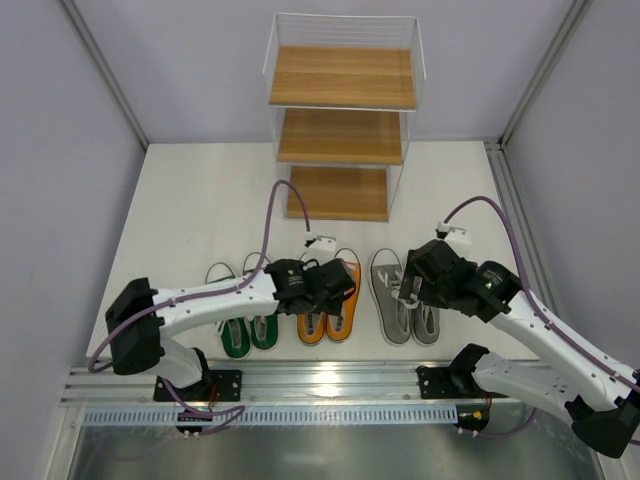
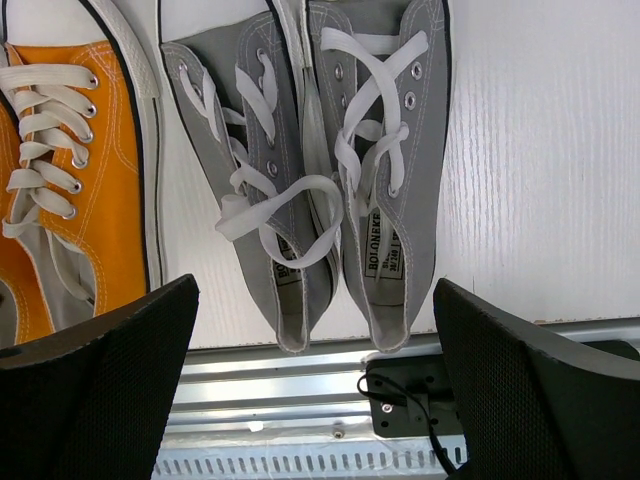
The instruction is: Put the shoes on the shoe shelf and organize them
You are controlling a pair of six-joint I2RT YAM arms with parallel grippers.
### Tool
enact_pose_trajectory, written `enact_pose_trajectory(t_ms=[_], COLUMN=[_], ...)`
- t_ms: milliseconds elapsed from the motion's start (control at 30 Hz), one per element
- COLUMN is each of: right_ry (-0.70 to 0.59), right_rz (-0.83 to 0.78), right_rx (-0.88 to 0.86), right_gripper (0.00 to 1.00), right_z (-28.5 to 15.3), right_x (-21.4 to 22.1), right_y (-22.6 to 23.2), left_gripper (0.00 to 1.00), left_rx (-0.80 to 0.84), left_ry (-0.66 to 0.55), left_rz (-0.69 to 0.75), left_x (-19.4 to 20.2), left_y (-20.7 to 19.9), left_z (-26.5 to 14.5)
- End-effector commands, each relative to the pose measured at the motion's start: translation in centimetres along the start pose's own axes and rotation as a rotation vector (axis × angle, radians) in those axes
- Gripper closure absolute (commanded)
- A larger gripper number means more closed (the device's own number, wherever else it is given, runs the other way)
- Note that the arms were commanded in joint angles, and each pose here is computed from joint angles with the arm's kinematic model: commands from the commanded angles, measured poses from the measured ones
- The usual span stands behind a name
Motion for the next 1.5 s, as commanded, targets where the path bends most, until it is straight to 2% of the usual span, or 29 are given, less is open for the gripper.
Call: enact_pose_trajectory(t_ms=[0, 133, 300, 500, 600, 633, 700, 800, 933, 1067, 1200, 1467], right_ry=[-0.064, -0.055, -0.063, -0.065, -0.066, -0.067, -0.065, -0.072, -0.079, -0.091, -0.092, -0.103], right_rz=[0.011, -0.002, 0.016, 0.039, 0.045, 0.046, 0.047, 0.053, 0.059, 0.061, 0.053, 0.04], right_rx=[-0.016, -0.008, -0.018, -0.035, -0.035, -0.036, -0.038, -0.049, -0.058, -0.069, -0.073, -0.072], right_gripper=[0.0, 0.0, 0.0, 0.0, 0.0, 0.0, 0.0, 0.0, 0.0, 0.0, 0.0, 0.0], right_z=[-0.6, -0.6, -0.9, -1.0, -1.2, -1.2, -1.2, -1.3, -1.5, -1.5, -1.4, -1.6], right_x=[-1.2, -1.1, -0.6, 0.0, 0.1, 0.1, 0.3, 0.4, 0.4, 0.3, 0.1, -0.4], right_y=[0.2, 0.1, -0.4, -0.9, -1.0, -1.1, -1.2, -1.3, -1.4, -1.3, -1.1, -0.9], left_gripper=[0.16, 0.19, 0.22, 0.35, 0.48, 0.58, 0.68, 1.0, 1.0, 1.0, 1.0, 1.0], left_rx=[-0.026, 0.002, -0.042, -0.039, -0.054, -0.063, -0.072, -0.085, -0.072, -0.065, -0.085, -0.056], left_ry=[-0.11, -0.094, -0.046, 0.006, 0.013, 0.01, 0.004, -0.016, -0.092, -0.26, -0.361, -0.431], left_rz=[-0.035, -0.074, -0.083, -0.069, -0.05, -0.043, -0.037, -0.025, -0.004, -0.009, 0.019, 0.009], left_x=[-1.3, -1.0, 0.5, 2.3, 2.7, 2.9, 2.8, 2.5, 1.5, -0.2, -2.0, -5.5], left_y=[-2.7, -4.1, -4.0, -4.8, -4.9, -4.9, -5.1, -5.2, -5.0, -4.3, -4.3, -5.8], left_z=[-0.1, 1.0, 2.8, 5.6, 6.5, 7.0, 7.4, 7.8, 7.4, 6.6, 5.9, 5.7])
Point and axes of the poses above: each gripper's point midway between its finger pads, its own z axis out along the fingers, its own y axis along the line the jaws close on, x = y × z, the point moved 8 cm from there along -z, back along the fingers, and after that the axes turned 7 degrees about -z, right-handed, at the moved point
